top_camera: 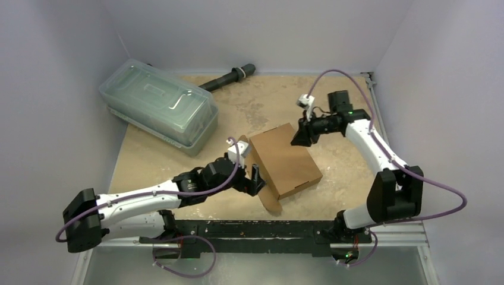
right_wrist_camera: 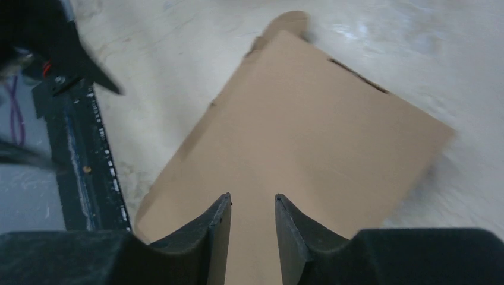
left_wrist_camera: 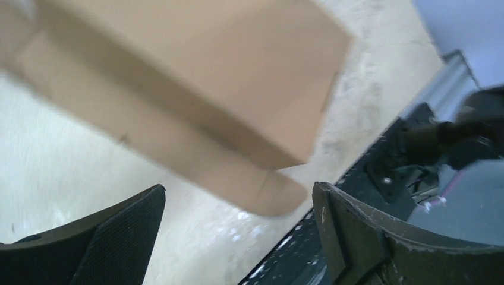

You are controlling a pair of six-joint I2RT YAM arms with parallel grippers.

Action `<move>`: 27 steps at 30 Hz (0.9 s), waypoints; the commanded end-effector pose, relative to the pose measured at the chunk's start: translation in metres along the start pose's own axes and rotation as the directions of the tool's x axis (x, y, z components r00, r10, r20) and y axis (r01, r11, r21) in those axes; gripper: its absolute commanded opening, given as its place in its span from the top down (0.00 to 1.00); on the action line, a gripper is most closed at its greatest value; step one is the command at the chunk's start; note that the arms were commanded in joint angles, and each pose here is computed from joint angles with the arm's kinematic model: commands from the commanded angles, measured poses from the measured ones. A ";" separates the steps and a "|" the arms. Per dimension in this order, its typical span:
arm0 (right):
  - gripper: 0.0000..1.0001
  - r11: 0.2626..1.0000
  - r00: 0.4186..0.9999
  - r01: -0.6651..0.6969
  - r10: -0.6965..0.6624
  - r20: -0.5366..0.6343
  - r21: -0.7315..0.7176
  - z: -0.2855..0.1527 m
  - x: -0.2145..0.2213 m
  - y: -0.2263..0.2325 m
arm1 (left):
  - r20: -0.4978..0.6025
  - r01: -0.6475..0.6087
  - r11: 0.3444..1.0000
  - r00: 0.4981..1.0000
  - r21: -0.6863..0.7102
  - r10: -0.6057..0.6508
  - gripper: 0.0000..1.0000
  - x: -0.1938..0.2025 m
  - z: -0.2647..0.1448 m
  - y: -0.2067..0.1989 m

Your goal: Fold the paper box

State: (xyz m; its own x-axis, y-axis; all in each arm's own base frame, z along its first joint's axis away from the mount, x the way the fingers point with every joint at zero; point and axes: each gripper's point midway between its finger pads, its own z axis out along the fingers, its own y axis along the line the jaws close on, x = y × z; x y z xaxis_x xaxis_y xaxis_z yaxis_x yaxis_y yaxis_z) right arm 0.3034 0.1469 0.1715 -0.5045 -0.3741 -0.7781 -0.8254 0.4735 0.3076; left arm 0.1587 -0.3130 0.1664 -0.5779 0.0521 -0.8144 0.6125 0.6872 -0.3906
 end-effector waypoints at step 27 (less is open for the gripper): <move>0.82 0.996 0.923 -0.094 0.089 -0.375 0.004 0.090 0.099 0.013 | 0.148 0.806 0.580 0.592 -0.120 -0.792 0.18 0.051 0.048 0.134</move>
State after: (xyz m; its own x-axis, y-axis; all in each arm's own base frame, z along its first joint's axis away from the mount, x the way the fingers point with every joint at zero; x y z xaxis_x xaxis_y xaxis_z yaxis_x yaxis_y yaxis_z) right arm 0.2619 0.2038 0.0744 -0.6156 -0.5598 -0.5547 -0.7880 0.4380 0.4326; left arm 0.2182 -0.2461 0.0481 -0.7527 -0.5968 -0.2779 -0.1330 0.5513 -0.8237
